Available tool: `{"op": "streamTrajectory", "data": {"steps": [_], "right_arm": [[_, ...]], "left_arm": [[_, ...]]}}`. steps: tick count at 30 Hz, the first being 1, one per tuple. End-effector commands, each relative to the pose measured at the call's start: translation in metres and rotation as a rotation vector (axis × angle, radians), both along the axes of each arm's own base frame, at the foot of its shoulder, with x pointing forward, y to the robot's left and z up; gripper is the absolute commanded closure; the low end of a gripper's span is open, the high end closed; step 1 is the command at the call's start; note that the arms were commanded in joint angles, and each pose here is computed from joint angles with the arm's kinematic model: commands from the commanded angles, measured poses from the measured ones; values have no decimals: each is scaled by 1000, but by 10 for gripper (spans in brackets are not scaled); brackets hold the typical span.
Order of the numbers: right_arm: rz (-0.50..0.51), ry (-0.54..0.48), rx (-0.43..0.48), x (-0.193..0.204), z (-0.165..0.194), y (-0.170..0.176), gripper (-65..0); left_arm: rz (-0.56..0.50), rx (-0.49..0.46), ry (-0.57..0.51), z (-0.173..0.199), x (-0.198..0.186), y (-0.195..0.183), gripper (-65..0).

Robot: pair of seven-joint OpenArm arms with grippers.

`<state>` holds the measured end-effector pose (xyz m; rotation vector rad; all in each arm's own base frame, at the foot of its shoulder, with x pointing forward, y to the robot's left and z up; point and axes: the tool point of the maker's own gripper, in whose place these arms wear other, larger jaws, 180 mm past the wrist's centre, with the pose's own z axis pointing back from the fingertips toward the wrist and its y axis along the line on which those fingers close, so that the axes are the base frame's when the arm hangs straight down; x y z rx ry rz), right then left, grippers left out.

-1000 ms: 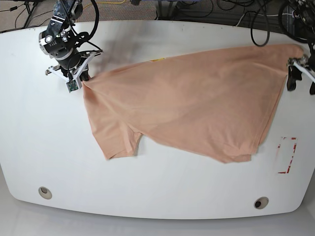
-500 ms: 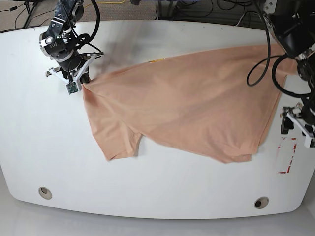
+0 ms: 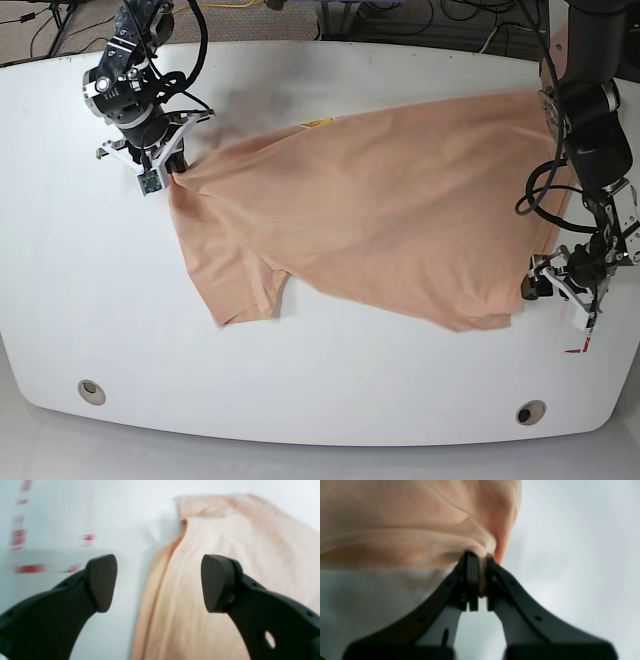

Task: Layout the t-shirt on the table in an organized manner, then fold the t-shirt properly
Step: 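Release and regrasp the t-shirt's hem corner with the left gripper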

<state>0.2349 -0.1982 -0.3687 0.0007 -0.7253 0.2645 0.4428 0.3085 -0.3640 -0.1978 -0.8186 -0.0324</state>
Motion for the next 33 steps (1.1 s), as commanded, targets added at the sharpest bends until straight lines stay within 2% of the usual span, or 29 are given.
{"op": "streamTrajectory", "data": {"steps": [1, 8, 16, 18, 21, 24, 26, 31, 33], "right_arm": [[5, -46, -1, 8, 11, -1, 0], [3, -46, -1, 7, 11, -1, 0], [3, -46, 0, 7, 11, -1, 0], [3, -46, 0, 7, 11, -1, 0], [1, -46, 6, 7, 10, 1, 0], [-1, -47, 11, 7, 10, 3, 0], [-1, -47, 11, 7, 10, 3, 0], [-2, -47, 14, 7, 10, 4, 0], [-2, -49, 16, 8, 10, 4, 0]], "left_arm": [[9, -42, -43, 8, 16, -1, -489], [29, -166, -40, -13, 25, -28, -489], [33, -219, -8, -32, 24, -55, -479], [20, -215, -4, -33, 26, -64, -443], [7, -214, 0, -35, 28, -73, -342], [6, -217, -2, -34, 29, -75, -200], [10, -216, -1, -35, 29, -74, -133], [70, -197, 9, -37, 30, -64, -22], [80, -195, 9, -37, 30, -61, 0]]}}
